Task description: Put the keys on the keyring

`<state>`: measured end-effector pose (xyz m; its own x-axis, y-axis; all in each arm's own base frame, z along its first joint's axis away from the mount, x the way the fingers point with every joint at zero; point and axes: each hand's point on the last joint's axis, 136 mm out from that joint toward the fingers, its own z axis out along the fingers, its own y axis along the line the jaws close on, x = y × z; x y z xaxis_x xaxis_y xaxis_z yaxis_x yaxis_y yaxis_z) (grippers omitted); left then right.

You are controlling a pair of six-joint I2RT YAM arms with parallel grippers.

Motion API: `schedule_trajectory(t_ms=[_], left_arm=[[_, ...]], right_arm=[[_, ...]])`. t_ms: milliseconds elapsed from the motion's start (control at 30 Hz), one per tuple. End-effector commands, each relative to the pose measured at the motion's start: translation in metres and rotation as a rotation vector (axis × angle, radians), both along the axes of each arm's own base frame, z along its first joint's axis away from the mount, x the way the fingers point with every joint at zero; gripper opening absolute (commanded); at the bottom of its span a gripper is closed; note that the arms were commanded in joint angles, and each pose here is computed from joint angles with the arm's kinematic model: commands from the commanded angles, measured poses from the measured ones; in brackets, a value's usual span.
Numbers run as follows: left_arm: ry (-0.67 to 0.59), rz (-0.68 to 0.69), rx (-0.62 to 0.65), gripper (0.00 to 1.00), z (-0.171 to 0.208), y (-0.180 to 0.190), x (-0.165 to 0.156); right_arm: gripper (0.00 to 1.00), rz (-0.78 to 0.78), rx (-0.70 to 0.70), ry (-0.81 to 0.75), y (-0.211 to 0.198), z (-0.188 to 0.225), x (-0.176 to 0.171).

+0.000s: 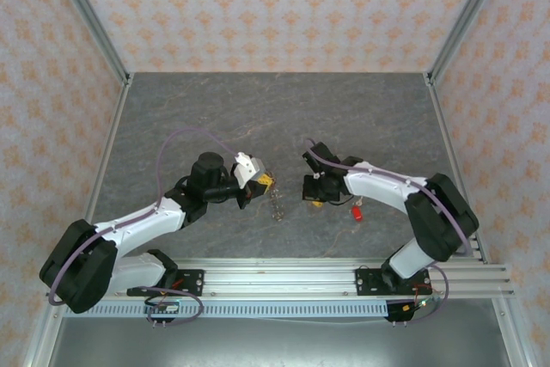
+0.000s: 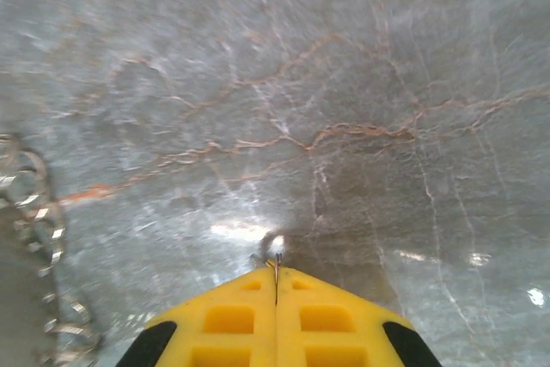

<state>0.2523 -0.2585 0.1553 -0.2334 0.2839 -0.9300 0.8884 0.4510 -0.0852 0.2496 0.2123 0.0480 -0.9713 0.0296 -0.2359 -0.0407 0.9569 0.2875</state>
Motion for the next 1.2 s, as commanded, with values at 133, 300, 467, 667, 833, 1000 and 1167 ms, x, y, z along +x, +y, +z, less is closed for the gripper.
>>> schedule_trajectory(t_ms=[133, 300, 467, 667, 833, 1000, 1167], left_arm=[[-0.077, -0.032, -0.017, 0.00, 0.019, -0.002, -0.007], [-0.087, -0.054, -0.019, 0.00, 0.023, -0.001, -0.014], [-0.096, -0.075, -0.028, 0.00, 0.028, -0.001, -0.019], [-0.106, -0.102, -0.024, 0.00, 0.031, -0.005, -0.026], [-0.109, -0.114, -0.014, 0.00, 0.031, -0.008, -0.027], [-0.114, -0.115, -0.014, 0.00, 0.032, -0.010, -0.026], [-0.115, -0.118, -0.014, 0.00, 0.033, -0.013, -0.025]], right_arm=[[0.00, 0.237, 0.090, -0.381, 0.006, 0.079, 0.011], [0.00, 0.480, 0.200, -0.588, 0.024, 0.117, -0.006], [0.00, 0.753, 0.286, -0.815, 0.039, 0.143, -0.033], [0.00, 0.900, 0.313, -0.948, 0.046, 0.155, -0.047], [0.00, 0.951, 0.324, -0.985, 0.052, 0.158, -0.051], [0.00, 0.988, 0.344, -1.009, 0.058, 0.164, -0.055], [0.00, 1.020, 0.356, -1.010, 0.065, 0.166, -0.057]])
